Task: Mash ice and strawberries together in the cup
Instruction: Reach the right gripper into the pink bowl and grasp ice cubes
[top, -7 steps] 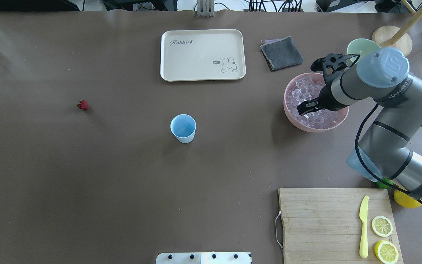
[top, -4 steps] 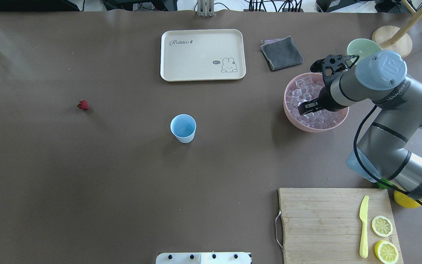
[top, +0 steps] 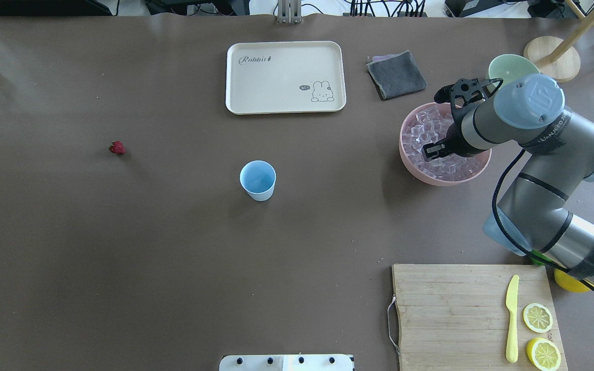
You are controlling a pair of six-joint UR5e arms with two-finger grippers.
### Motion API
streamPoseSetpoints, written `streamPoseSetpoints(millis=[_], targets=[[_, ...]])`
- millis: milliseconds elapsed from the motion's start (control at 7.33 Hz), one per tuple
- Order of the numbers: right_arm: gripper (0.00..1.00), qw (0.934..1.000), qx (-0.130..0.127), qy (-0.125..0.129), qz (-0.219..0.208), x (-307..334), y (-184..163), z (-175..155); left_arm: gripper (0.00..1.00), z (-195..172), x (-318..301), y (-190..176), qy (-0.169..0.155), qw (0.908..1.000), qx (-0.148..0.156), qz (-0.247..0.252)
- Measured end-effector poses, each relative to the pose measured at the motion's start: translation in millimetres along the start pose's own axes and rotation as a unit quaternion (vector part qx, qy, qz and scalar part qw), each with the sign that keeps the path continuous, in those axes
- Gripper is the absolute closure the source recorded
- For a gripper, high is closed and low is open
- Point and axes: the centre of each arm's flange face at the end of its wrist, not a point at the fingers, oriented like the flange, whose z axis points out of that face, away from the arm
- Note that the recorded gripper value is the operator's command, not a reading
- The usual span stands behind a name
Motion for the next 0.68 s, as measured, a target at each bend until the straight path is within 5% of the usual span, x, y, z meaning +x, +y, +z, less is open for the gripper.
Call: streamPoseSetpoints(millis=[137, 410, 546, 683], targets=[[0.50, 1.0000, 0.000, 0.000, 0.000, -0.3, -0.6, 0.3, 0.02, 0.7, -0.4, 0.1, 0.000, 1.0000, -0.001, 0.000], [0.87, 1.0000, 0.000, 0.001, 0.000, 0.5, -0.4, 0.5, 0.02, 1.2, -0.5, -0.1, 0.000, 1.0000, -0.001, 0.000], [0.99, 1.0000, 0.001, -0.001, 0.000, 0.1, -1.2, -1.4, 0.02, 1.5, -0.3, -0.1, 0.000, 1.0000, -0.001, 0.000], [1.00, 1.0000, 0.004, -0.005, -0.001, -0.7, -4.3, -7.5, 0.02, 1.9, -0.3, -0.1, 0.000, 1.0000, -0.001, 0.000]])
